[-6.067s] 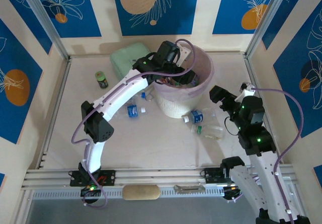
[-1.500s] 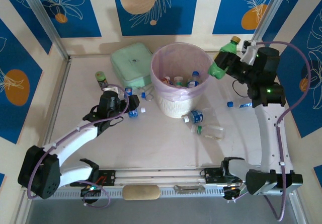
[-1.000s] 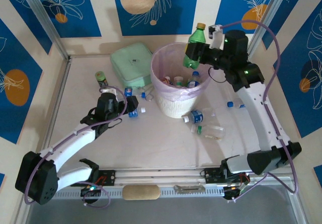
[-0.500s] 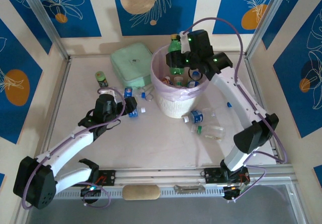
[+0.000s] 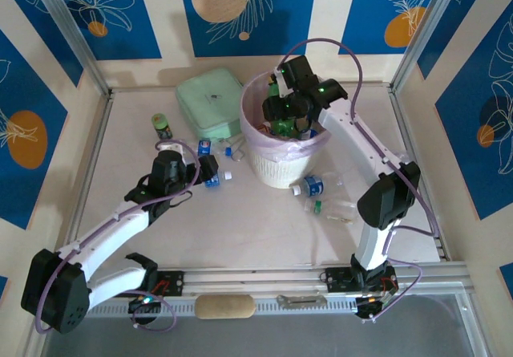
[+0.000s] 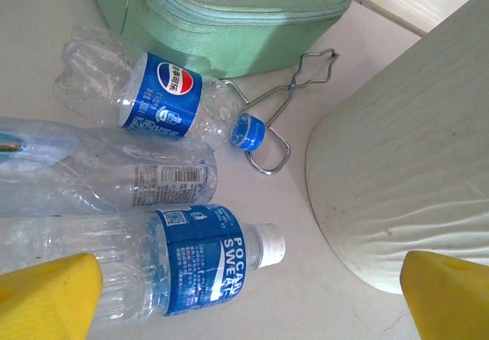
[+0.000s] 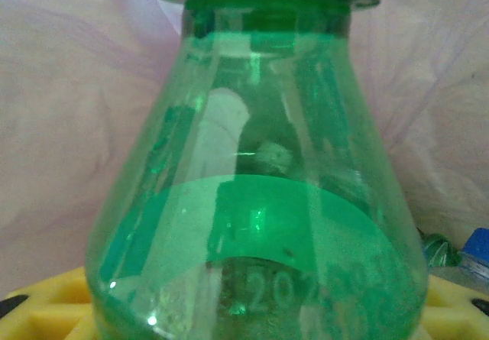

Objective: Put the plastic bottles in the bin

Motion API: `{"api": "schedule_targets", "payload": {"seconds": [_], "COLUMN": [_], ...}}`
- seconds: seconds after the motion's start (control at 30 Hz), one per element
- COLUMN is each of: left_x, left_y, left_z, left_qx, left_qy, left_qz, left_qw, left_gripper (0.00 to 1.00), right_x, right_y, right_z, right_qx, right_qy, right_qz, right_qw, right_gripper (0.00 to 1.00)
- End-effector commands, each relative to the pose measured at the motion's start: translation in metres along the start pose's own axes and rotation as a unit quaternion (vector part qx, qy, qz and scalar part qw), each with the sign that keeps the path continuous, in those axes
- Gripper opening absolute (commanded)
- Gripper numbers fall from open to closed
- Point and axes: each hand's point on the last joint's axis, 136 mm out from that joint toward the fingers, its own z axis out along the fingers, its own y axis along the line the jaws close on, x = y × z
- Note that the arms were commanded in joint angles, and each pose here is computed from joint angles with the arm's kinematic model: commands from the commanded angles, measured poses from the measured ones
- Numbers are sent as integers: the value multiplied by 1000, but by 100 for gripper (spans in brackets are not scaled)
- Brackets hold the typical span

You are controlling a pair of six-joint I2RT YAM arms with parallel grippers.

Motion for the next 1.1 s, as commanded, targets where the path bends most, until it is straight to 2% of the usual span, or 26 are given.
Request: {"api": "schedule_targets", "payload": {"seconds": [0.0,0.2,0.27,0.4,0.47,0.6,0.77,0.9,1.07], "left_x": [-2,-2,-1,-1,-1,-2,-4,-7,-18], "left_y": [8,8,8,9,8,8,7,5,2], "left_z": [-1,-1,-1,-1,-1,0,1,4,12], "left_qx": [-12,-13,-13,-14,-14,-13,-15,-8,-1], "left_qy": [-7,-7,-6,-6,-6,-5,-5,-5,-4], "left_qz": [-8,-9,-9,-10,-10,-10,-3,-9,-10], "left_qw": [1000,1000,1000,1000,1000,1000,1000,1000,1000], "left_gripper": [100,100,100,100,100,100,100,100,100], "right_x": [2,2,0,-5,-10,-25,-51,-65,-58], "right_y": [0,-1,-1,0,2,6,10,13,8], "right_z": [0,6,4,-1,-6,-23,-69,-112,-153], "right_qx": [7,11,10,9,6,-5,-20,-49,-121], "right_qy": [13,19,14,0,-13,-50,-125,-198,-265], "right_qz": [-7,-4,-4,-1,2,7,16,33,85], "right_qw": [1000,1000,1000,1000,1000,999,992,978,953], "right_gripper": [58,61,65,89,94,96,97,99,99]}}
